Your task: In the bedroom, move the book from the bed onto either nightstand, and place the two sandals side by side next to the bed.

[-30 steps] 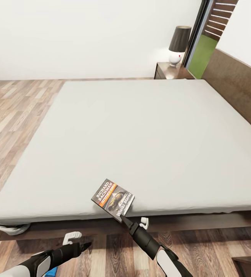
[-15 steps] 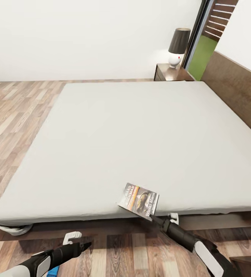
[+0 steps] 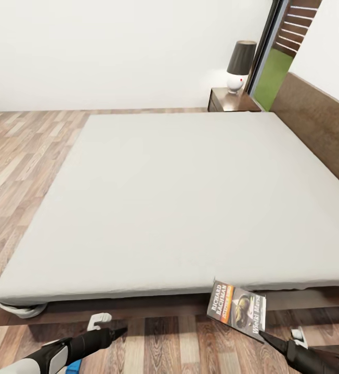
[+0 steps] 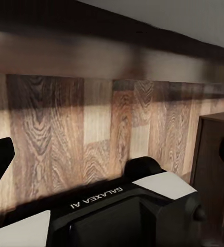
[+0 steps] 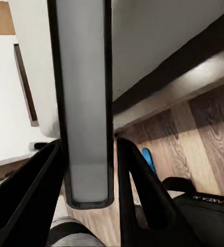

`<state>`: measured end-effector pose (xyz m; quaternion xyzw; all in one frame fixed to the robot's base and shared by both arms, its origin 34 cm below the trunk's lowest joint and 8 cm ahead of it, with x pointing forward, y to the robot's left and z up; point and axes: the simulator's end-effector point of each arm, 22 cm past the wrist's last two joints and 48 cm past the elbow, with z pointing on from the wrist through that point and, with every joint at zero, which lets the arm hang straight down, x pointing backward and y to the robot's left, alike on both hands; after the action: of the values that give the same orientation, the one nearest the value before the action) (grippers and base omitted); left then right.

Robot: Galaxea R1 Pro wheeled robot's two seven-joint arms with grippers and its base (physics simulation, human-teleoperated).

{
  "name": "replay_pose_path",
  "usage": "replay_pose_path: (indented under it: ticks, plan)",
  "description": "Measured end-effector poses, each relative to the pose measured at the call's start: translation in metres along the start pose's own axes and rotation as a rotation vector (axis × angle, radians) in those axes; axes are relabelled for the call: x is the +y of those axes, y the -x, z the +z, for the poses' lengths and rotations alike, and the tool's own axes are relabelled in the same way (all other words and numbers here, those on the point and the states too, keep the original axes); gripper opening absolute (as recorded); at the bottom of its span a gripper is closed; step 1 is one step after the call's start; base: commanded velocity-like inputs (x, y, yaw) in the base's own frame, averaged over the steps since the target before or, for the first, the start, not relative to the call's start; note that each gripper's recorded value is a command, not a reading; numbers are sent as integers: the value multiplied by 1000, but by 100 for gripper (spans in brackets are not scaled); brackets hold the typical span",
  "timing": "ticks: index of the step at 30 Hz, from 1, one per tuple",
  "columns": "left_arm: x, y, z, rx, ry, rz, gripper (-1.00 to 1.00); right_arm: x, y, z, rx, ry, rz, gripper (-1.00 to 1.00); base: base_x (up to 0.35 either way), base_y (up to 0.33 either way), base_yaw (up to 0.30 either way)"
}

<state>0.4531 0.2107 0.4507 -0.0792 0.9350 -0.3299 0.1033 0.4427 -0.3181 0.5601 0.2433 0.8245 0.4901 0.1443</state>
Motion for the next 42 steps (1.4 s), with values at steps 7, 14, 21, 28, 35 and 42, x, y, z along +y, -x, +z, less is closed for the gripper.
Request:
replay_pose_path:
  ticks: [7,14,21,28,35,42]
  plan:
    - [-22,-1,-10,5,-72,0,100,-18,-14,-11,42,-114,-70,-100,0,0,0]
    - [-31,-14,-19,46,-78,22,100,-9,-12,-17,35,-114,-75,-100,0,0,0]
    - [-37,-24,-29,88,-79,51,100,1,-12,-22,35,-115,-76,-100,0,0,0]
    - [-44,-23,-37,89,-80,52,100,10,-12,-27,35,-115,-76,-100,0,0,0]
    - [-50,-22,-46,88,-79,51,100,19,-13,-33,34,-116,-76,-100,0,0,0]
    - [-56,-21,-53,89,-78,51,100,27,-13,-38,34,-117,-76,-100,0,0,0]
